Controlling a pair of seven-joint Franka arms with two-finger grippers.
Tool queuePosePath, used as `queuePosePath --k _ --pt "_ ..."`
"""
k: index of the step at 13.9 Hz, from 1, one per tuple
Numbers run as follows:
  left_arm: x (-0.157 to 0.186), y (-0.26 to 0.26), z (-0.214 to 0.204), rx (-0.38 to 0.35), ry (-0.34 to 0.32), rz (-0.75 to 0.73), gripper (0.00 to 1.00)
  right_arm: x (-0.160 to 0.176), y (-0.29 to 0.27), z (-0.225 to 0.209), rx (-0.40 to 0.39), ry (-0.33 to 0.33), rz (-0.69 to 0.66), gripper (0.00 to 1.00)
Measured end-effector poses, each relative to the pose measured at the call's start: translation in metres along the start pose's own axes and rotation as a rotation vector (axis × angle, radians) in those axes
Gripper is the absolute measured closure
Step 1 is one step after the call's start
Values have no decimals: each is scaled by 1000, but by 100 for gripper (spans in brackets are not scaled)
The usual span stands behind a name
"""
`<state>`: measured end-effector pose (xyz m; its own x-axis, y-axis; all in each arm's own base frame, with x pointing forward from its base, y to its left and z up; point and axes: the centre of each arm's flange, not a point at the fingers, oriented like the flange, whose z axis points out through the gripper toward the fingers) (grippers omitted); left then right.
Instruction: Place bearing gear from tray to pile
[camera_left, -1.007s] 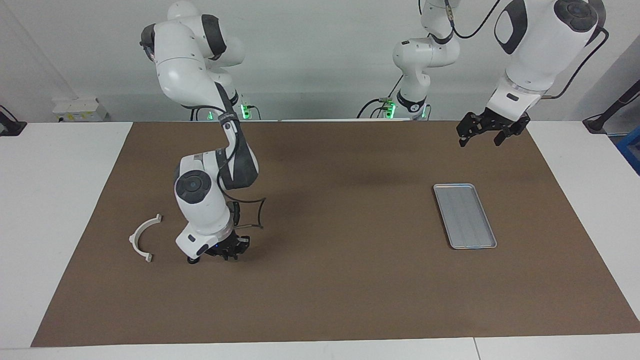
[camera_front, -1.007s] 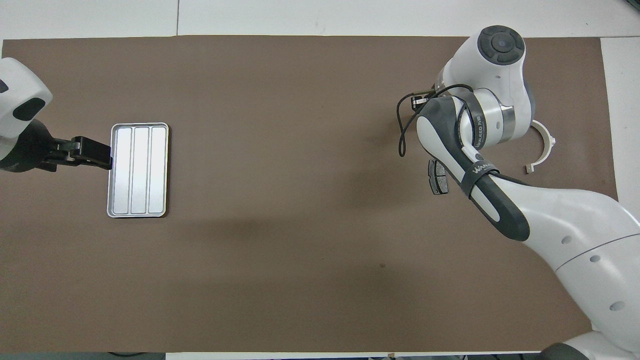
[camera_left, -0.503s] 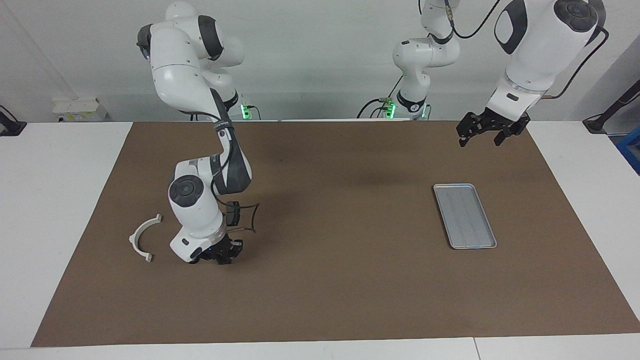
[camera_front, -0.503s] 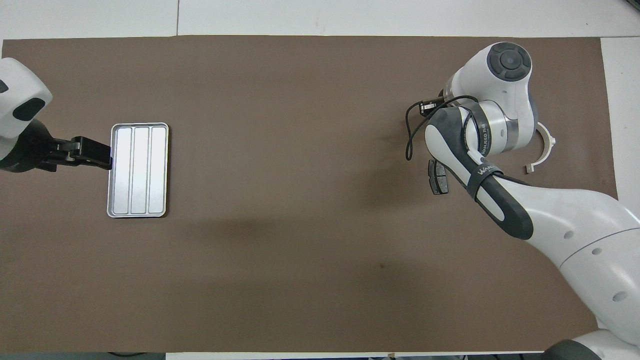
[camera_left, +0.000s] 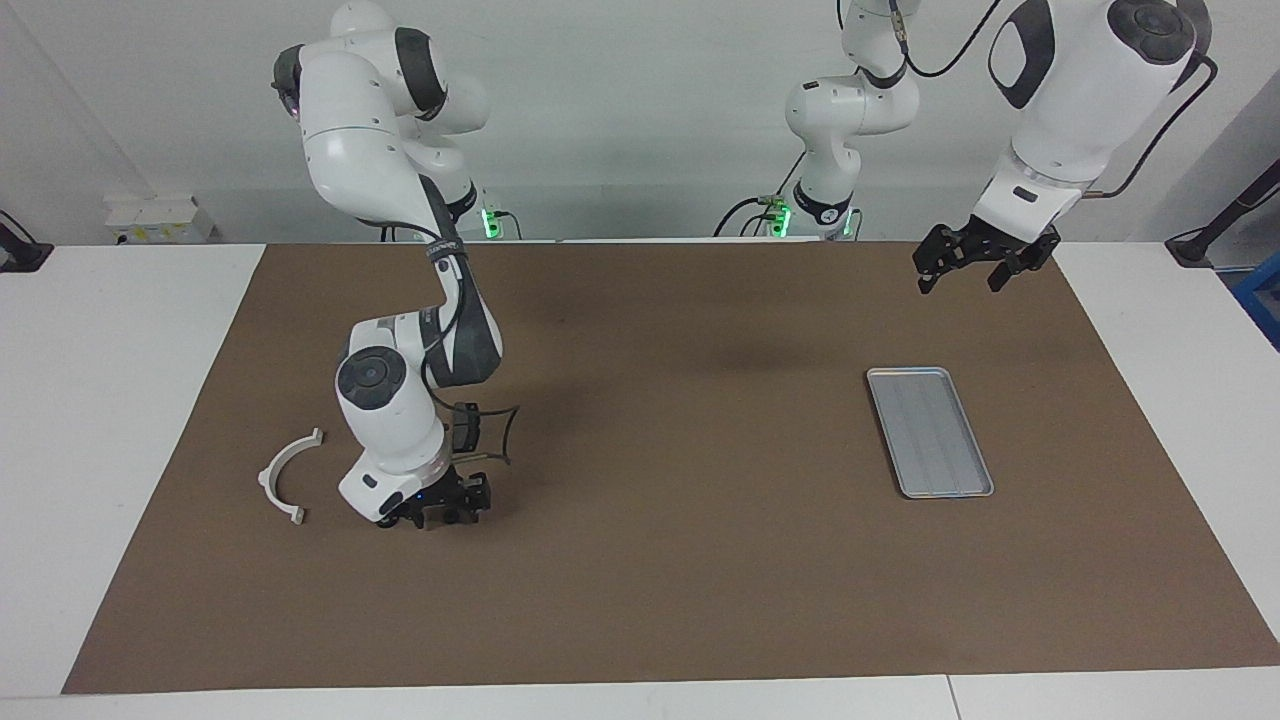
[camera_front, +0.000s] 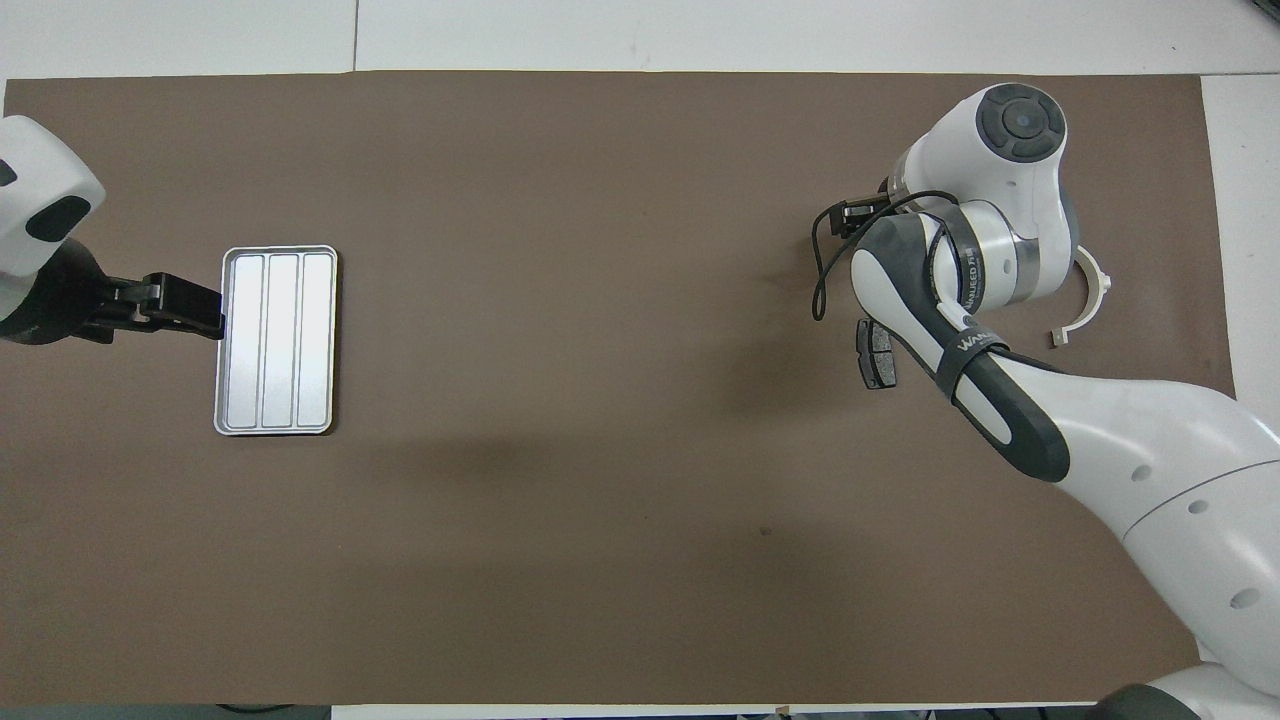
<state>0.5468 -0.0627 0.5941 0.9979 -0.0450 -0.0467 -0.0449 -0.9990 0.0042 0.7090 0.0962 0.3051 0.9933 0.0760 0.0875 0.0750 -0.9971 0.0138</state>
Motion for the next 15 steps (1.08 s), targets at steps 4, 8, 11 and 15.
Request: queuePosePath --k 4,8,11,15 --pt "0 0 0 0 0 0 0 0 4 -33 -9 11 5 0" --pt "0 0 0 0 0 0 0 -3 28 -57 -20 2 0 0" --pt "0 0 0 0 0 0 0 -8 54 -89 -33 -10 22 0" --pt "0 0 0 0 0 0 0 -32 56 -180 -32 -33 44 0"
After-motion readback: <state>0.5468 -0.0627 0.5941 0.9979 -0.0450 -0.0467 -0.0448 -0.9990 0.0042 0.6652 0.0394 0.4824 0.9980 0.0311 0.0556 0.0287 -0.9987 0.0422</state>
